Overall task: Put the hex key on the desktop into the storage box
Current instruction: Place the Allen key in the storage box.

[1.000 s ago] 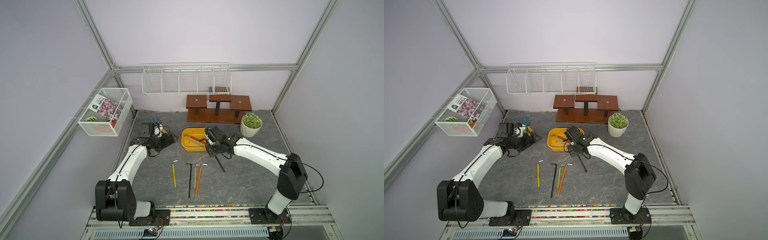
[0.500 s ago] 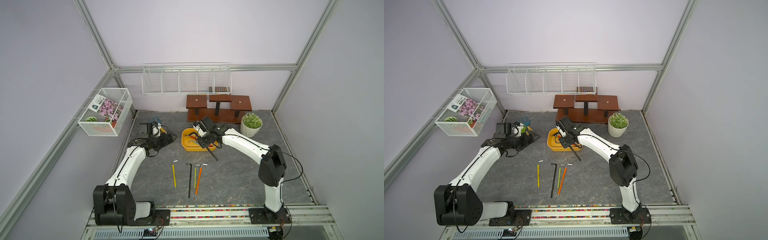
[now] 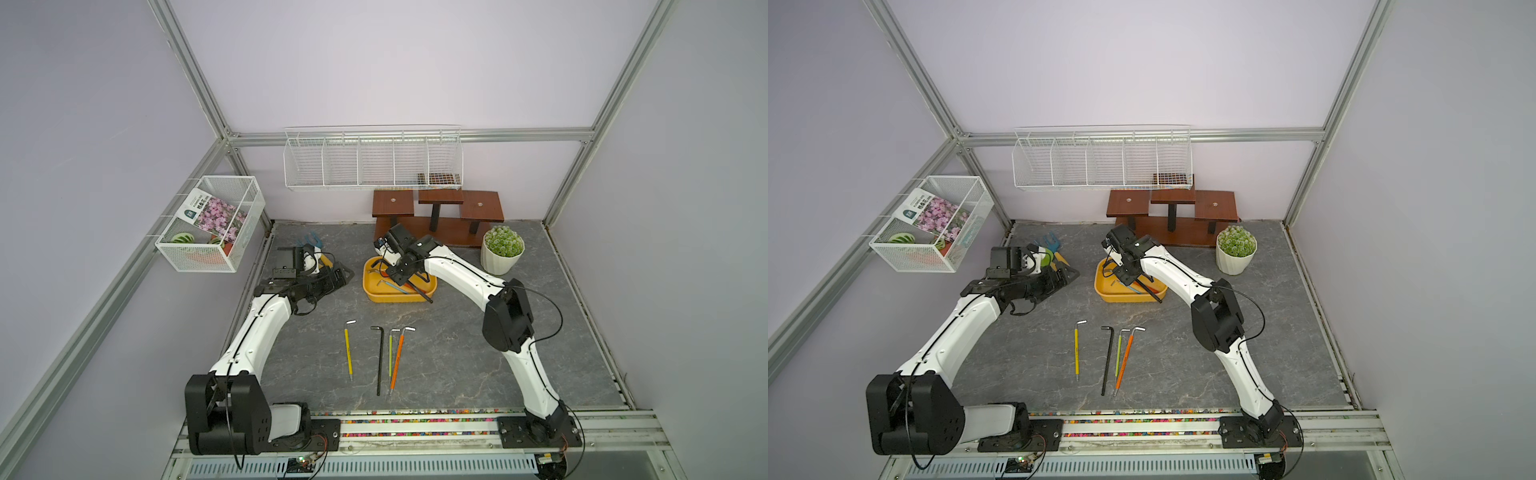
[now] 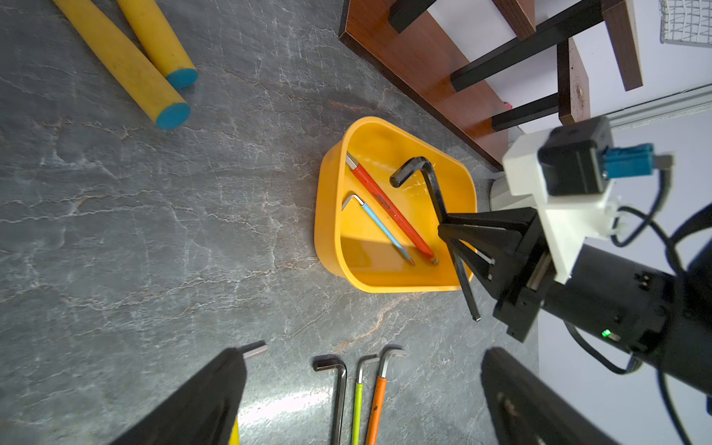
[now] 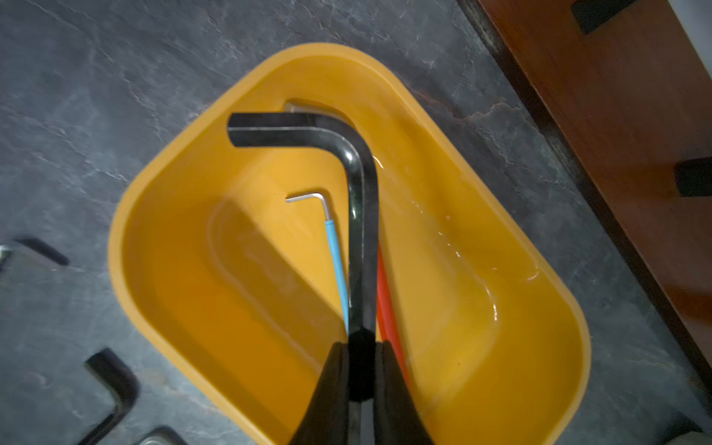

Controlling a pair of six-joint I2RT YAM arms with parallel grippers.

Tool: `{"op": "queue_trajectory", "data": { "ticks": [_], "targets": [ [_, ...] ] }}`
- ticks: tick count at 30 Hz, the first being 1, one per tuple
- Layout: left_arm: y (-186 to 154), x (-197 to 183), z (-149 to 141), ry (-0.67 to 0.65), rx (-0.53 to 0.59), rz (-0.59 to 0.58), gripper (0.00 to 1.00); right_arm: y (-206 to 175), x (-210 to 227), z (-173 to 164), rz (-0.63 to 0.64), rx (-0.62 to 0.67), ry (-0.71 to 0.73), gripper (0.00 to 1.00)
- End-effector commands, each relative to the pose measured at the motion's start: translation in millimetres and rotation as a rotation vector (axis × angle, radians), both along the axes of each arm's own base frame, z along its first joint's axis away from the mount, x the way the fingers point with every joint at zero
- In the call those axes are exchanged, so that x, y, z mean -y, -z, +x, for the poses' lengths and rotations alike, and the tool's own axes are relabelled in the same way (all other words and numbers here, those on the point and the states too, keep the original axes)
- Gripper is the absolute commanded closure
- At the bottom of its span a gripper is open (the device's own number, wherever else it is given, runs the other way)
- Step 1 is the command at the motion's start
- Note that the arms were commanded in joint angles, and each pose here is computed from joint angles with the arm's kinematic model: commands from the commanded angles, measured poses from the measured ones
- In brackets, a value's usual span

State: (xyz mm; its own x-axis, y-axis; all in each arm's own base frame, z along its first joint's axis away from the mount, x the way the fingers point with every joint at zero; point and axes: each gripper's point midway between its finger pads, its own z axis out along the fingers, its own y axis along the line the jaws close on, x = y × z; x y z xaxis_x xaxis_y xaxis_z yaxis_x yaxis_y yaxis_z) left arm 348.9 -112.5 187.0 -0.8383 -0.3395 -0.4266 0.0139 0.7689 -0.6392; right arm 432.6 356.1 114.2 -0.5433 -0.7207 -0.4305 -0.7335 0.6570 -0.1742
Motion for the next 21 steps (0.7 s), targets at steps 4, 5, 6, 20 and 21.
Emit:
{"op": "queue_trajectory", "data": {
  "ticks": [4,5,6,20,21],
  "targets": [
    [0.3,-1.0,0.4,-0.006,0.005,-0.013,0.0,-7.1,3.5,13.5,-0.082,0.07,-0.083,1.0],
    [0.6,-0.7,0.3,-0.006,0.004,-0.015,0.0,-6.3,3.7,14.6,-0.093,0.074,-0.09,1.0],
    [1.7,-0.7,0.1,-0.007,0.0,-0.016,0.0,-5.5,4.7,16.6,-0.106,0.078,-0.094,1.0],
    [6.9,-0.1,1.4,-0.008,-0.017,-0.021,0.0,17.5,-10.9,28.7,-0.091,0.084,-0.108,1.0],
    [7.7,-0.1,1.4,-0.008,-0.019,-0.02,0.0,20.2,-10.9,28.2,-0.086,0.075,-0.101,1.0]
  ]
}}
